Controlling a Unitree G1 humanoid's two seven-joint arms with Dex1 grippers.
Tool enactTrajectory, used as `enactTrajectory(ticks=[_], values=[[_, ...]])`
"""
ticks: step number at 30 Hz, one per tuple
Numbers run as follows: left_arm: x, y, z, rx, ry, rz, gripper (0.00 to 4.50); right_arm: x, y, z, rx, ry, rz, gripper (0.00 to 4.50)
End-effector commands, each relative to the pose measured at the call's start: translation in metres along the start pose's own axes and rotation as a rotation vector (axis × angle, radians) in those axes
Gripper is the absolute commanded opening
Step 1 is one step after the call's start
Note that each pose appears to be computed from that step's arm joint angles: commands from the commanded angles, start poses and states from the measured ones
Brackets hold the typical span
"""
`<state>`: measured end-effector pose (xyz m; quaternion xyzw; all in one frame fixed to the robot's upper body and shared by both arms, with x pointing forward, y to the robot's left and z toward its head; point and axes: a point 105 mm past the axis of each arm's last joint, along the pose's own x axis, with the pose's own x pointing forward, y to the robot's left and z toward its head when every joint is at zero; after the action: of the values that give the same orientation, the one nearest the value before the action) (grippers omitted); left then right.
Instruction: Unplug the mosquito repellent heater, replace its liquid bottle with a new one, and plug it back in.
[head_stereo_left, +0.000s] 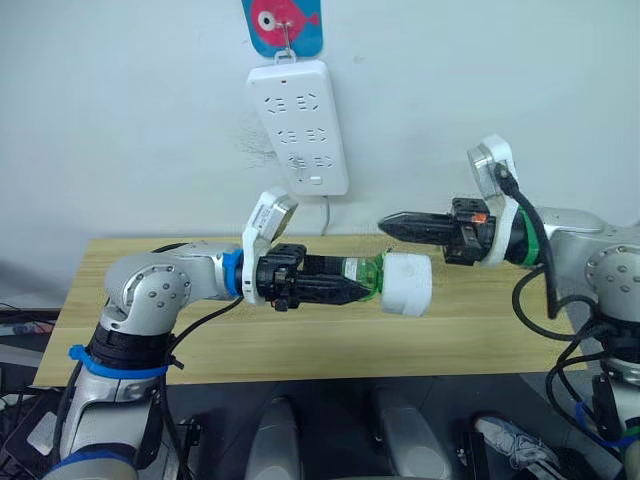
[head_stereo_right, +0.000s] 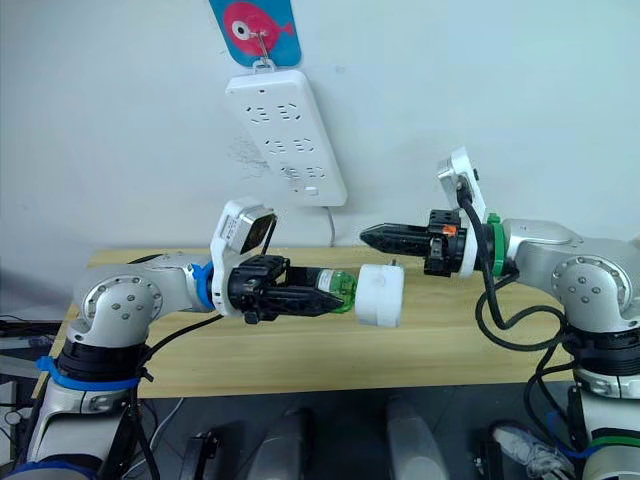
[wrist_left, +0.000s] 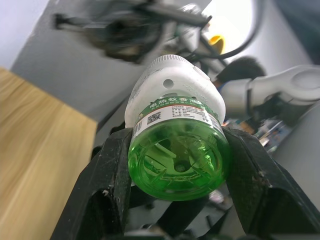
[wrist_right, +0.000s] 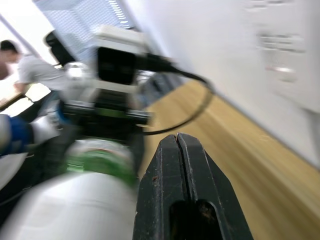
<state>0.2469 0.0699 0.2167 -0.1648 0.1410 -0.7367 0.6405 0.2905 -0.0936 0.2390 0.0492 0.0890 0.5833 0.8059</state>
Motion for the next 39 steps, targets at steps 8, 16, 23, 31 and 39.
enactTrajectory(ticks=[8,16,23,31,39], values=[[-0.004,0.002,0.029,-0.019,-0.148,0.021,2.3,-0.004,0.046,-0.032,0.081,0.087,0.179,0.0],[-0.005,0.014,0.029,0.0,-0.159,0.096,2.3,-0.004,0.063,-0.026,0.114,0.069,0.236,0.0],[-0.004,0.019,0.019,0.053,-0.095,0.136,2.3,-0.003,0.064,-0.009,0.154,-0.007,0.247,0.0],[-0.001,0.015,0.009,0.097,-0.032,0.109,2.3,0.001,0.057,-0.003,0.173,-0.033,0.204,0.0],[0.001,0.011,0.001,0.153,0.04,0.085,2.3,0.004,0.042,0.0,0.25,-0.054,0.131,0.0]])
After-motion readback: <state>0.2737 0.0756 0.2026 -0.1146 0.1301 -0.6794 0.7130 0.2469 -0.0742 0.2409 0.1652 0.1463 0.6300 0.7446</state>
